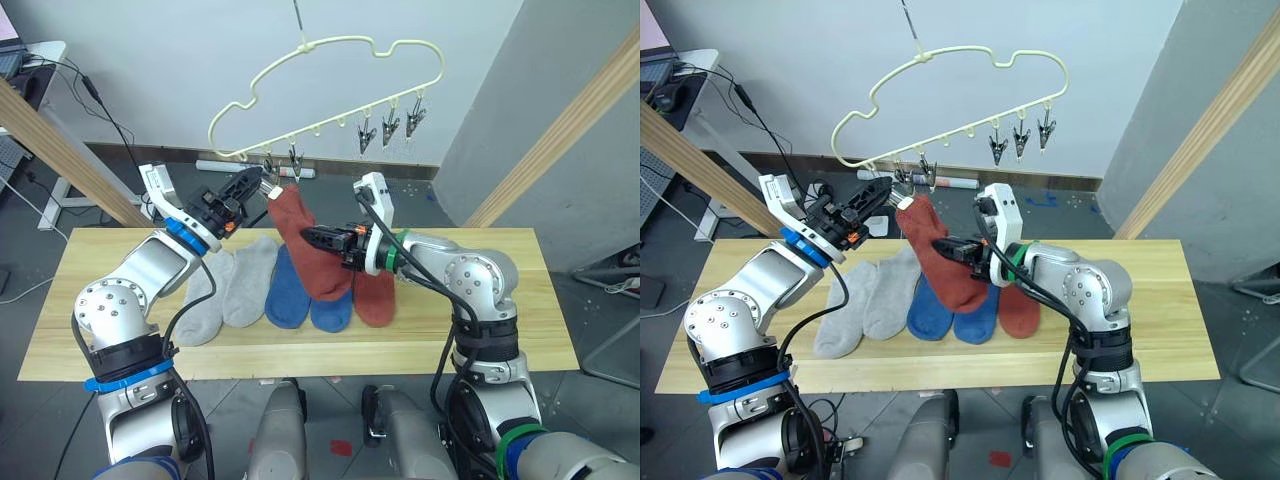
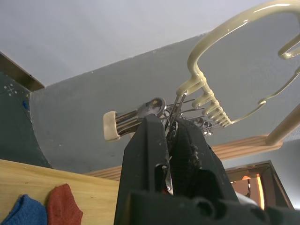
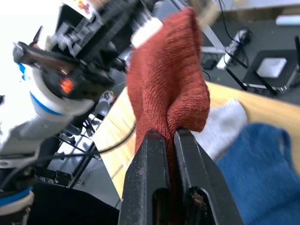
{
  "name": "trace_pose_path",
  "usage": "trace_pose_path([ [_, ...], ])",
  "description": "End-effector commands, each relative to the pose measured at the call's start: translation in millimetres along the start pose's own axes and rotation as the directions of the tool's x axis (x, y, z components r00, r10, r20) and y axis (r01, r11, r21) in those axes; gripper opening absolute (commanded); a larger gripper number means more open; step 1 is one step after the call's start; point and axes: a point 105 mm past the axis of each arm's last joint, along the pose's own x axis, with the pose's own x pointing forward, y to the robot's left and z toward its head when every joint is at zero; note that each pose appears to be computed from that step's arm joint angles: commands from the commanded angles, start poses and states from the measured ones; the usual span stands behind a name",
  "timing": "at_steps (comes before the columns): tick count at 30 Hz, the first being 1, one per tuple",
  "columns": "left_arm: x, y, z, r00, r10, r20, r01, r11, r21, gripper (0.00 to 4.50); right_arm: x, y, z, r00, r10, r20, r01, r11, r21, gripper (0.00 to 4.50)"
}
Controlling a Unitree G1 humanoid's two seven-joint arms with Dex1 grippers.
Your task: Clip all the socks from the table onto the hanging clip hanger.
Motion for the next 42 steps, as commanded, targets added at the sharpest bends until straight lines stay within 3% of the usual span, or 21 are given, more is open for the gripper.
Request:
trace_pose_path([
  [1, -2, -9, 2, 0.999, -0.032, 0.000, 0.032, 0.999, 0.033, 0.08, 4, 9, 10, 0.998, 0.040, 0.038, -0.040, 0.999, -0.008, 0.02],
  [6, -3, -12, 4, 0.999, -0.042, 0.021, 0.041, 0.997, 0.061, 0.08, 8, 9, 11, 0.998, 0.040, 0.039, -0.040, 0.999, -0.009, 0.02],
  [15, -7, -10, 7, 0.999, -0.021, 0.027, 0.018, 0.993, 0.119, 2.94, 20, 10, 7, 0.998, 0.036, 0.042, -0.036, 0.999, -0.002, 0.00],
  [22, -17, -11, 4, 1.000, -0.002, -0.031, 0.010, 0.965, 0.263, 2.94, 49, 19, -10, 0.998, 0.040, 0.048, -0.046, 0.988, 0.148, 0.00],
  [28, -21, -12, -3, 0.998, 0.023, -0.066, 0.004, 0.923, 0.385, 2.96, 56, 14, -18, 0.999, 0.006, 0.052, -0.018, 0.972, 0.234, 1.80],
  [35, -24, -12, -14, 0.996, 0.039, -0.074, -0.001, 0.893, 0.450, 2.96, 36, -8, -37, 0.997, -0.078, -0.002, 0.077, 0.984, 0.161, 4.29],
  [39, -21, -10, -19, 0.996, 0.065, -0.068, -0.017, 0.839, 0.544, 2.96, 15, -24, -39, 0.988, -0.157, 0.000, 0.157, 0.986, -0.054, 4.45],
  [42, -11, -8, -13, 0.997, 0.082, -0.001, -0.059, 0.725, 0.686, 2.96, -5, -33, -30, 0.975, -0.211, 0.066, 0.221, 0.947, -0.233, 4.45],
])
